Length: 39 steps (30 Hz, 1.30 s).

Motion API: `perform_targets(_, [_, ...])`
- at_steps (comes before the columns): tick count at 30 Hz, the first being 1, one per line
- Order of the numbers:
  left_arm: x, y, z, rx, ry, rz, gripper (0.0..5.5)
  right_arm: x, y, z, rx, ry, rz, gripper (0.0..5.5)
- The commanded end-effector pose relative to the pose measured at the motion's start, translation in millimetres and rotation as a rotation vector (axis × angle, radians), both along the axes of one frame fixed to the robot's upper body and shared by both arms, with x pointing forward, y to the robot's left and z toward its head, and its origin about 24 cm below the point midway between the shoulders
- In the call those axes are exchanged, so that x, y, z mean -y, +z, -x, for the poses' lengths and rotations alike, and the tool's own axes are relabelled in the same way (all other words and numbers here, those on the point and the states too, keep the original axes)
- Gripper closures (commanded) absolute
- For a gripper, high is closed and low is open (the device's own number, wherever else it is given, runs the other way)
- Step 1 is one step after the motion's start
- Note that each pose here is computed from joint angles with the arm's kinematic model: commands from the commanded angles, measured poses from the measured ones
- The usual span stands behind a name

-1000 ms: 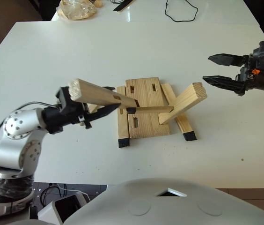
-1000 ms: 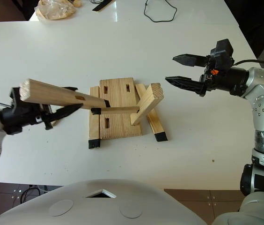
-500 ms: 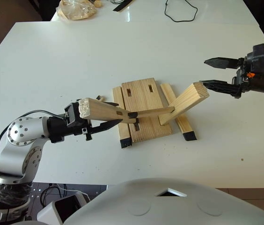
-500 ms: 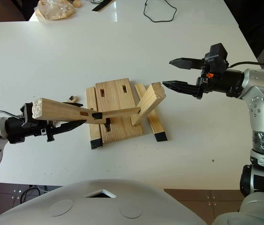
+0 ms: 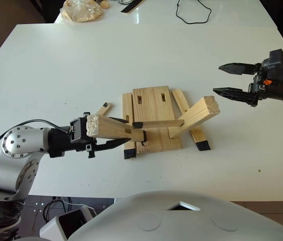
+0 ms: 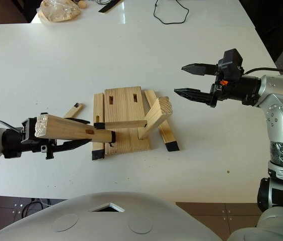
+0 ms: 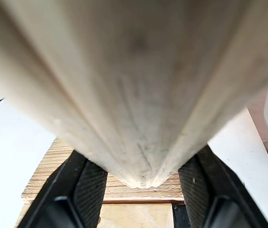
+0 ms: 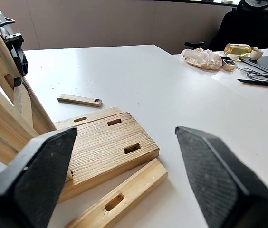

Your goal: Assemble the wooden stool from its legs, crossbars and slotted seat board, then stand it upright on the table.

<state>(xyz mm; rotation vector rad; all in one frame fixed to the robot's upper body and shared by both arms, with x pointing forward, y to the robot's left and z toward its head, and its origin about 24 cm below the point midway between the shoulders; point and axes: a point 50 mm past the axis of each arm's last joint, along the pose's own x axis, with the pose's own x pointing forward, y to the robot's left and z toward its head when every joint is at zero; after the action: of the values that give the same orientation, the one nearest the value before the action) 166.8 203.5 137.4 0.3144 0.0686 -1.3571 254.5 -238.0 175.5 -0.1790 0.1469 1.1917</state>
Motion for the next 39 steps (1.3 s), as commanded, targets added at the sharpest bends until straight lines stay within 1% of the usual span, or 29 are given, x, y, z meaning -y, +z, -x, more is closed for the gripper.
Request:
perform_targets(1, [-7.7,-22.7,-1.3,-0.131,0.052,-0.149,3.47,-1.8,-3.5,1.0,-0.002,0.015,0.027,1.69])
perform_targets(5, [-3.6,-30.0,-3.7,-0.220,0.050,-0.178,3.47,-4.8,-6.9,1.6,0.002,0.039,0.047,1.69])
perform_targets(10, [-2.8,-39.4,-4.2,-0.288,0.025,-0.233,3.47,-8.8,-10.3,1.1,0.007,0.064,0.064,1.69])
perform_targets(14, [3.0,-40.8,-6.6,-0.347,-0.001,-0.202,3.47,-11.0,-12.3,0.5,0.014,0.073,0.069,1.69])
perform_targets(21, [0.7,-50.4,-20.6,-0.426,0.040,-0.169,3.47,-16.0,-13.9,-1.2,0.031,0.094,0.065,1.69])
perform_targets(24, [2.2,-55.3,-21.8,-0.422,0.036,-0.198,3.47,-18.7,-13.7,-2.1,0.038,0.102,0.063,1.69])
perform_targets(27, [9.5,-56.7,-19.0,-0.398,-0.005,-0.233,3.47,-21.7,-11.1,-3.2,0.052,0.108,0.058,1.69])
perform_targets(30, [15.5,-59.5,-17.0,-0.368,-0.023,-0.284,3.47,-26.2,-0.9,-6.8,0.086,0.092,0.025,1.69])
perform_targets(35, [21.6,-63.2,-20.5,-0.348,0.012,-0.313,3.47,-33.1,8.6,-8.5,0.129,0.088,0.021,1.69])
perform_targets(38, [21.8,-63.9,-24.9,-0.340,0.059,-0.319,3.47,-33.7,12.7,-15.3,0.176,0.031,0.039,1.69])
perform_targets(39, [22.2,-63.4,-27.0,-0.338,0.078,-0.317,3.47,-33.7,18.4,-21.2,0.214,-0.020,0.025,1.69])
